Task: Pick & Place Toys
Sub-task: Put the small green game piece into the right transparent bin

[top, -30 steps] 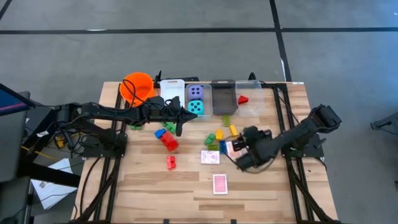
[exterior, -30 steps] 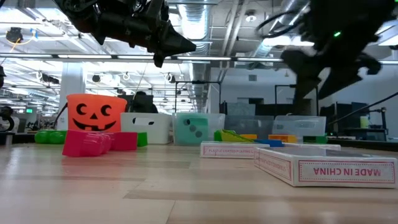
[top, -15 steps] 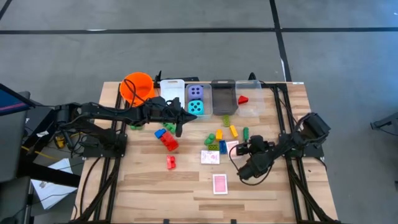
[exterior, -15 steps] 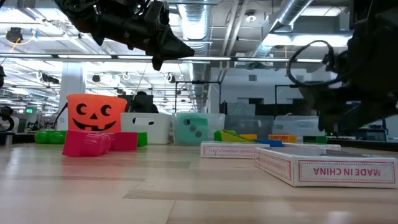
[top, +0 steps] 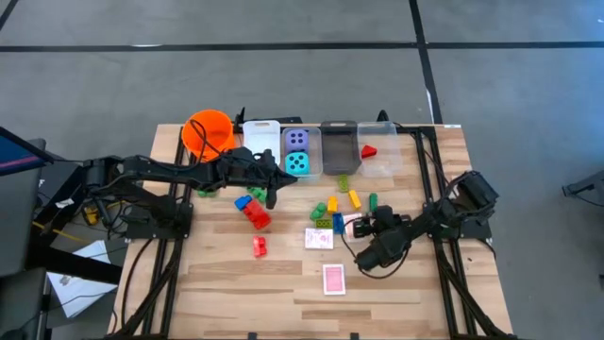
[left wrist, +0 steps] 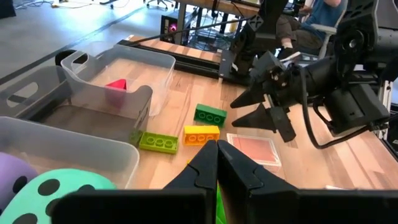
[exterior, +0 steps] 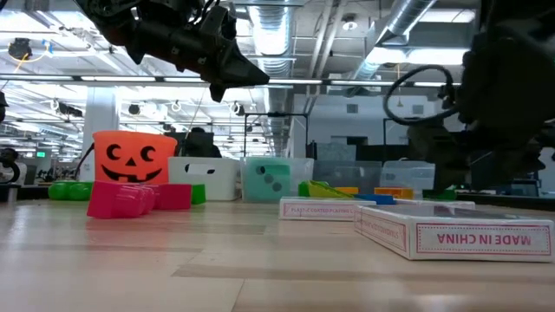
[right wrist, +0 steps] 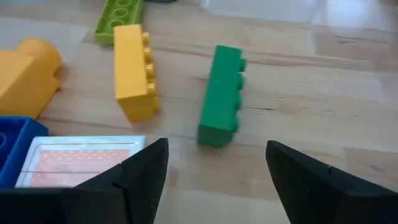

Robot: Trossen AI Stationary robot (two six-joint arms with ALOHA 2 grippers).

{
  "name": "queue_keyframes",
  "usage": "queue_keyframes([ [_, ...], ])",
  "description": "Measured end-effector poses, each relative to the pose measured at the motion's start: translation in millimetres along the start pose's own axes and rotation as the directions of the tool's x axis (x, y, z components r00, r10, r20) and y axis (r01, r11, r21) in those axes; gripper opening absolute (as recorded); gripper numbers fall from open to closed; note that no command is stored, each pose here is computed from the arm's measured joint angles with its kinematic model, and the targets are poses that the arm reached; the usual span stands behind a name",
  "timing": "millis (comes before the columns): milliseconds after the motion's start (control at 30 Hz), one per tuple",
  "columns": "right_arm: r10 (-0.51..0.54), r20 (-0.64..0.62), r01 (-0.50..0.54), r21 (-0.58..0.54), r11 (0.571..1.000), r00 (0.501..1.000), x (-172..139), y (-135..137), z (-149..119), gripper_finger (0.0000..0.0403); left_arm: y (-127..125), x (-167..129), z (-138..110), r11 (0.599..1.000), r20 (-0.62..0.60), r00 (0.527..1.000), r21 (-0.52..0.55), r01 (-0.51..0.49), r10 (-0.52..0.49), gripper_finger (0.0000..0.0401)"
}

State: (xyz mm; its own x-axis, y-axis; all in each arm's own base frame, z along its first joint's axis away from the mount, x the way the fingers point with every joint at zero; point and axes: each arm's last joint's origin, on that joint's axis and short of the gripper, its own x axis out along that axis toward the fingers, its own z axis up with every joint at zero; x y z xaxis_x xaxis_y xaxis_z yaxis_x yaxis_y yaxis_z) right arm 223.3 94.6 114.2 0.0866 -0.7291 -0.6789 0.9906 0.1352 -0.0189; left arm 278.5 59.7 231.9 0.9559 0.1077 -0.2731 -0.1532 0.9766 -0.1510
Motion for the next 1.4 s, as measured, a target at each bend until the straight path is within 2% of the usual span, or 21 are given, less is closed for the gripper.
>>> queue_keyframes([
  [333,-0.042,-0.113,0.04,-0.016,0.999,0.993,19,4,4,0.0265,0,0,-2,1.0,-0.023,1.0,-0.006,-0.003,0.003,0.0],
  [600,-0.048,-0.123,0.047,-0.01,0.999,0.991,20,5,5,0.0253,0,0,-2,1.0,-0.026,1.0,-0.007,-0.003,0.003,0.0],
  [767,-0.048,-0.123,0.048,-0.009,0.999,0.991,20,5,5,0.0199,0,0,-2,1.0,-0.026,1.0,-0.007,-0.003,0.003,0.0],
  [1167,-0.039,-0.099,0.039,-0.008,0.999,0.994,20,5,6,0.0017,0,0,-2,1.0,-0.025,1.0,-0.007,-0.003,0.003,0.0],
  [1267,-0.038,-0.099,0.038,-0.009,0.999,0.994,20,5,5,0.0005,0,0,-2,1.0,-0.025,1.0,-0.007,-0.003,0.003,0.0],
  [1400,-0.032,-0.099,0.031,-0.014,0.999,0.995,18,5,4,0.0029,0,0,-2,1.0,-0.025,1.0,-0.007,-0.003,0.003,0.0],
])
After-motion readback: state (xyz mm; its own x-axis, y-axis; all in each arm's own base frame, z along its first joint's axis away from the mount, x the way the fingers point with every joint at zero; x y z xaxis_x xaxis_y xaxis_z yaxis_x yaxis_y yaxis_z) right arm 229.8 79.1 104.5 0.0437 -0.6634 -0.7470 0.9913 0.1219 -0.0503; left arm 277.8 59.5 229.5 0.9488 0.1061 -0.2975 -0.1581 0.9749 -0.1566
